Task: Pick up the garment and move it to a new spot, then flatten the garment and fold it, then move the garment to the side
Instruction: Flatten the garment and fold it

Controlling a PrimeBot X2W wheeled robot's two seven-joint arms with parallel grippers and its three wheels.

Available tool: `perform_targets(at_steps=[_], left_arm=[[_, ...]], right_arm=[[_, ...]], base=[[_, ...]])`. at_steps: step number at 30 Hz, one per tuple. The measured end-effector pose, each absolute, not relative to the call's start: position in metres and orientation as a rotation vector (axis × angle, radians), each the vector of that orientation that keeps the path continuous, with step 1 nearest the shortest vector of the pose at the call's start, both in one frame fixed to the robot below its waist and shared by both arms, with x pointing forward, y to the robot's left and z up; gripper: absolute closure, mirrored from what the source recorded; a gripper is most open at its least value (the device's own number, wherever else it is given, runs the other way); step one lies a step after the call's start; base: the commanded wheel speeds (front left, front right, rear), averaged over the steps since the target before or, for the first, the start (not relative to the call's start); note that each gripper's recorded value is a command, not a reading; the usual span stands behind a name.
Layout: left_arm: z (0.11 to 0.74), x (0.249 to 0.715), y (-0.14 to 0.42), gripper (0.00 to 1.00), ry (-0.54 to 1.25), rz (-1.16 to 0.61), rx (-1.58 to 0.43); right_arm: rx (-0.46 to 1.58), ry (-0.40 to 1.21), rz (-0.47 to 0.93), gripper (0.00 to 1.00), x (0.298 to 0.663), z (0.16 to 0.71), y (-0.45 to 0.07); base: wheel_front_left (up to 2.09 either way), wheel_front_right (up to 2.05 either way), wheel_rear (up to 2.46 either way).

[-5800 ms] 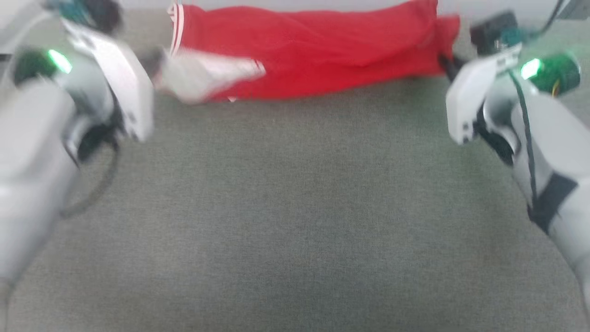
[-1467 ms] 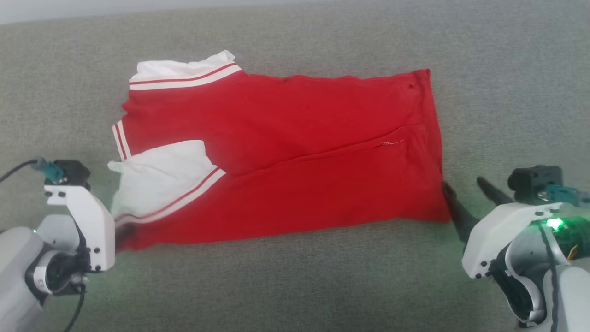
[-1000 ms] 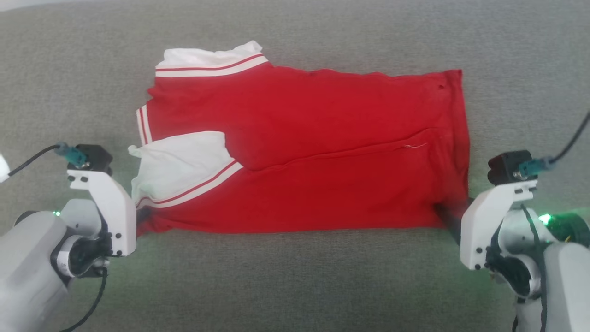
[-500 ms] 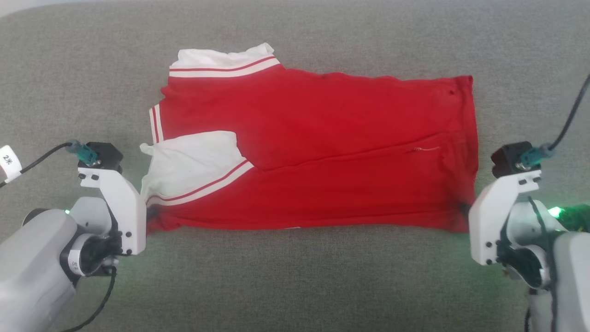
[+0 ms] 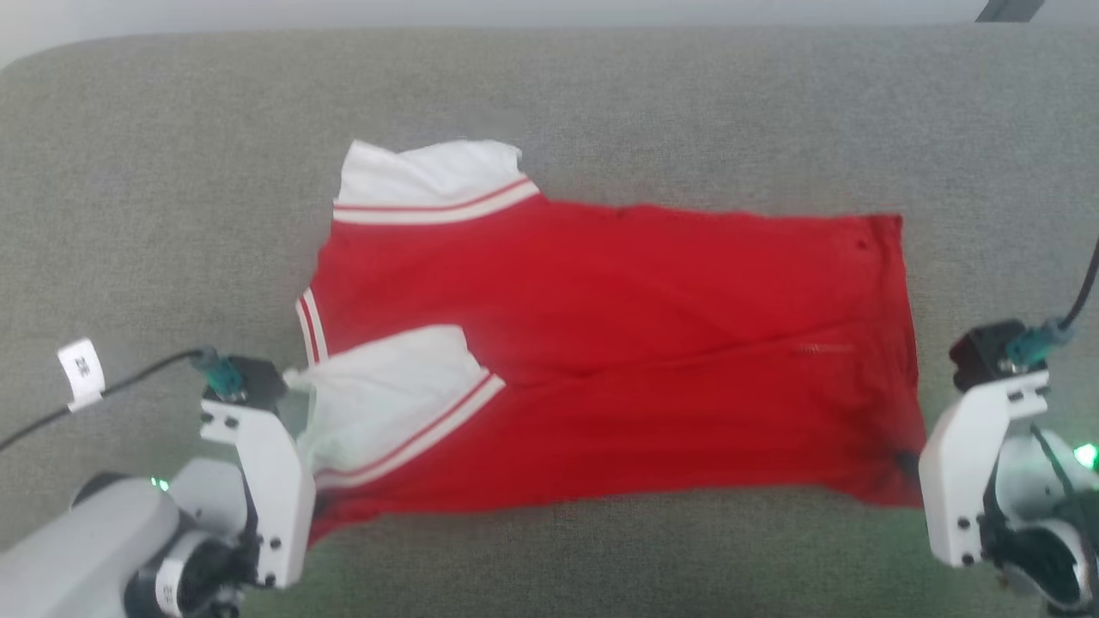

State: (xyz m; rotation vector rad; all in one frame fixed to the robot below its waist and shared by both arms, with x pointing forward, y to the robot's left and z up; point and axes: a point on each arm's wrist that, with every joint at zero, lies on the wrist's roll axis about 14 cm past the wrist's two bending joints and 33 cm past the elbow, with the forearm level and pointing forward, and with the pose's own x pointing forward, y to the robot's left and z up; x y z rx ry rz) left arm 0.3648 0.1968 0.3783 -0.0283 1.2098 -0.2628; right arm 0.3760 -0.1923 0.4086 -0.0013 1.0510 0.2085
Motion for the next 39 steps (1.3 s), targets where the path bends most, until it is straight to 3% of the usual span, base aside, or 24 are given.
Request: perform_targets(at_steps=[6, 7, 9, 10, 11, 21, 27, 39], left_arm=[[0.375, 0.345, 0.189, 1.00, 1.246, -0.278, -0.023], [0.374, 0.344, 0.188, 0.96, 1.250, -0.277, -0.024], [0.372, 0.344, 0.189, 0.51, 1.250, -0.267, -0.035], [0.371, 0.345, 0.190, 0.03, 1.245, -0.260, -0.035], [0.370, 0.345, 0.191, 0.00, 1.244, -0.256, -0.035], [0.402, 0.361, 0.206, 0.00, 1.168, -0.223, 0.022], [0.440, 0.393, 0.204, 0.00, 1.062, -0.245, 0.083], [0.484, 0.510, 0.172, 0.00, 0.833, -0.317, 0.138]], right_arm=[[0.033, 1.107, 0.191, 1.00, 0.352, 0.399, -0.196], [0.041, 1.112, 0.191, 1.00, 0.349, 0.397, -0.195], [0.053, 1.102, 0.188, 0.65, 0.349, 0.395, -0.194], [0.054, 1.099, 0.189, 0.31, 0.349, 0.395, -0.194], [0.056, 1.094, 0.191, 0.00, 0.349, 0.394, -0.193], [0.070, 0.930, 0.175, 0.00, 0.369, 0.420, -0.196], [0.070, 0.677, 0.154, 0.00, 0.401, 0.462, -0.197], [0.041, 0.158, 0.123, 0.00, 0.449, 0.539, -0.193]], base=[[0.00, 0.00, 0.00], [0.00, 0.00, 0.00], [0.00, 0.00, 0.00], [0.00, 0.00, 0.00], [0.00, 0.00, 0.00], [0.00, 0.00, 0.00], [0.00, 0.00, 0.00], [0.00, 0.00, 0.00]])
